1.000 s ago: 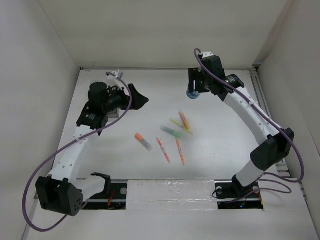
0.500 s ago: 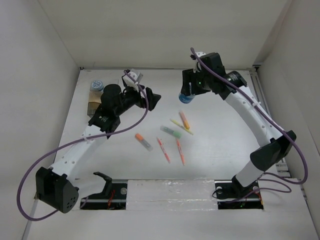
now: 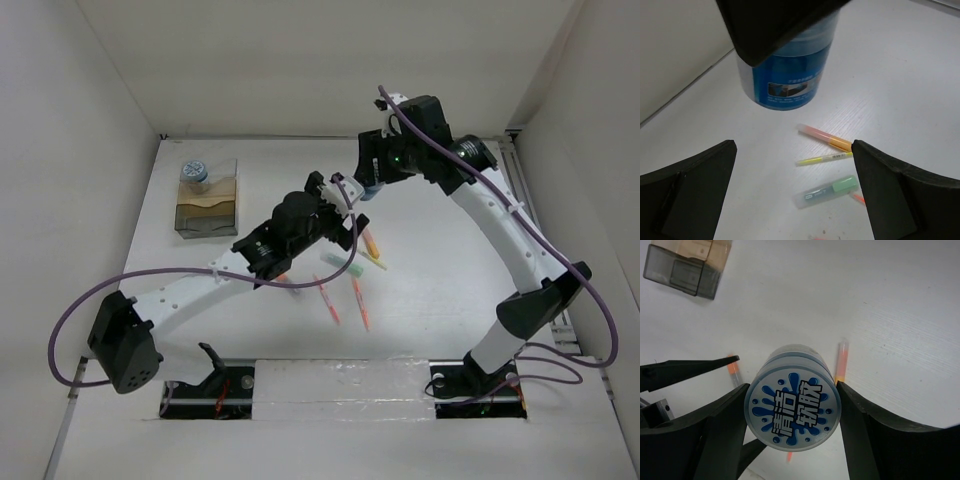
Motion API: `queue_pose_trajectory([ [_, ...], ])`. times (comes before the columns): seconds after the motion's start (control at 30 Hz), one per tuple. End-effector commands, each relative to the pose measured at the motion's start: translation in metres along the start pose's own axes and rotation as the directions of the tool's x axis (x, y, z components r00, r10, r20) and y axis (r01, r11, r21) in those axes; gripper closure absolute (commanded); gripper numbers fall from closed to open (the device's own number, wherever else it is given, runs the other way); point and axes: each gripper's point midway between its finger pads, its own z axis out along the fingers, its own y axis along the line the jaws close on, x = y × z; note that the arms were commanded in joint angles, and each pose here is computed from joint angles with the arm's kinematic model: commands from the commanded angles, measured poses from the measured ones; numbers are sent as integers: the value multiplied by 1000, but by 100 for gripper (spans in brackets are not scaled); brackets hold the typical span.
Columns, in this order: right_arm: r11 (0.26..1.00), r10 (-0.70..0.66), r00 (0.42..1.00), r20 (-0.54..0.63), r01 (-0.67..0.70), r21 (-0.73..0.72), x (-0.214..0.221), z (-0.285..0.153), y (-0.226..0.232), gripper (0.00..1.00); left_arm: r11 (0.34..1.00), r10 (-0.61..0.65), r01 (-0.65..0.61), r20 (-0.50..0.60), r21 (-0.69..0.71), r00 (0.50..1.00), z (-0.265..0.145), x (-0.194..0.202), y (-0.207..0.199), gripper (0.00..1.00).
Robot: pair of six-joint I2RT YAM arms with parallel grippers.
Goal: Sort the stationery into containers
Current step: Place the stationery in the storage box.
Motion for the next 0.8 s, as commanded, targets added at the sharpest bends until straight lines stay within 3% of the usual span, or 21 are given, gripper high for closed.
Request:
queue_pose_trajectory([
  [0.0,999,-15,998,63,17,-42,-18,-10,10,100,997,17,-10,103,-70,995,-8,-37,18,0],
  [0.17,991,-27,997,68,36,-126,-5,-18,28,100,996,5,9,159,-87,987,-13,-47,21,0],
  [0.37,950,-44,993,109,75,-305,2,-32,63,100,999,-32,28,159,25,987,-15,-55,3,0],
  [0.6,918,-29,989,148,85,-388,-8,-42,80,100,995,-51,40,108,95,993,-11,-46,-11,4],
  [0.77,924,-31,988,150,86,-373,-9,-43,80,100,993,-60,49,103,105,993,-11,-53,-12,14],
])
